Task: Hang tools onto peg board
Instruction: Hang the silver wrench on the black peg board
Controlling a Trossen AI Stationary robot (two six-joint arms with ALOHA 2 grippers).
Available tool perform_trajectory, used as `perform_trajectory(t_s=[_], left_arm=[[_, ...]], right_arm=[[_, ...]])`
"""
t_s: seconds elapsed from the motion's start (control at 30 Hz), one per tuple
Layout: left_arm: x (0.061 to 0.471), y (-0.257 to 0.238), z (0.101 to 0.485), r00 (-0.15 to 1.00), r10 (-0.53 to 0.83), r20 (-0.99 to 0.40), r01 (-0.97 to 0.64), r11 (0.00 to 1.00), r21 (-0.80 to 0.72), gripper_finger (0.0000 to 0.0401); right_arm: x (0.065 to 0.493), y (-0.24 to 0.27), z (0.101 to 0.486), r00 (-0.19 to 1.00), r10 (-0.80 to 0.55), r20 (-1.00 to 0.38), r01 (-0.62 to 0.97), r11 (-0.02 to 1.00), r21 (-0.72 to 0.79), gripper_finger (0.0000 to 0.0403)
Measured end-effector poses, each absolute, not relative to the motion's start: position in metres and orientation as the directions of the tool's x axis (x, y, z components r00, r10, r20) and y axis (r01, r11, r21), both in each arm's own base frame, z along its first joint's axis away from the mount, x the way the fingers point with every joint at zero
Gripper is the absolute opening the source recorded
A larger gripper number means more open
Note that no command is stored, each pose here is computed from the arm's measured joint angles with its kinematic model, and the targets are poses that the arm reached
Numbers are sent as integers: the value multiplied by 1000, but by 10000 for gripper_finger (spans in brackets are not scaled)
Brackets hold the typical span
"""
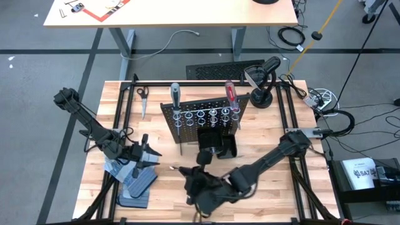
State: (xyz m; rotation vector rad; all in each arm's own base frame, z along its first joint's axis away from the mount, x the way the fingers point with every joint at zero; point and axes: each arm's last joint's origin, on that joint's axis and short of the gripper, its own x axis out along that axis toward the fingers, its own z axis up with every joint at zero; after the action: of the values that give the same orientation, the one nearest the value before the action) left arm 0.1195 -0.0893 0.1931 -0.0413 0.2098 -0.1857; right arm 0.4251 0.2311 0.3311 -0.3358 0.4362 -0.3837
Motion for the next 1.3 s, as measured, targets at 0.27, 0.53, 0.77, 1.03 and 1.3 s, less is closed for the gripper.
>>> perform_trajectory(t_s=[0.27, 0.53, 0.77, 1.03, 1.3], left_arm=[[121, -90, 190, 962, -160, -220, 152, 987, -55, 175], [123, -91, 187, 962, -137, -237, 131, 991, -42, 175], [123, -91, 186, 961, -136, -240, 130, 991, -40, 175], [123, -91, 186, 961, -136, -240, 130, 991, -41, 175], [123, -91, 186, 961, -135, -240, 129, 991, -41, 175]], right_arm=[[401, 240, 378, 847, -505, -169, 387, 801, -456, 0], [393, 230, 417, 783, -621, -26, 532, 691, -489, 0], [401, 209, 438, 841, -540, 34, 502, 756, -420, 0], [420, 185, 450, 947, -280, 157, 319, 875, -363, 0], [438, 166, 457, 930, -72, 359, 192, 931, -310, 0]])
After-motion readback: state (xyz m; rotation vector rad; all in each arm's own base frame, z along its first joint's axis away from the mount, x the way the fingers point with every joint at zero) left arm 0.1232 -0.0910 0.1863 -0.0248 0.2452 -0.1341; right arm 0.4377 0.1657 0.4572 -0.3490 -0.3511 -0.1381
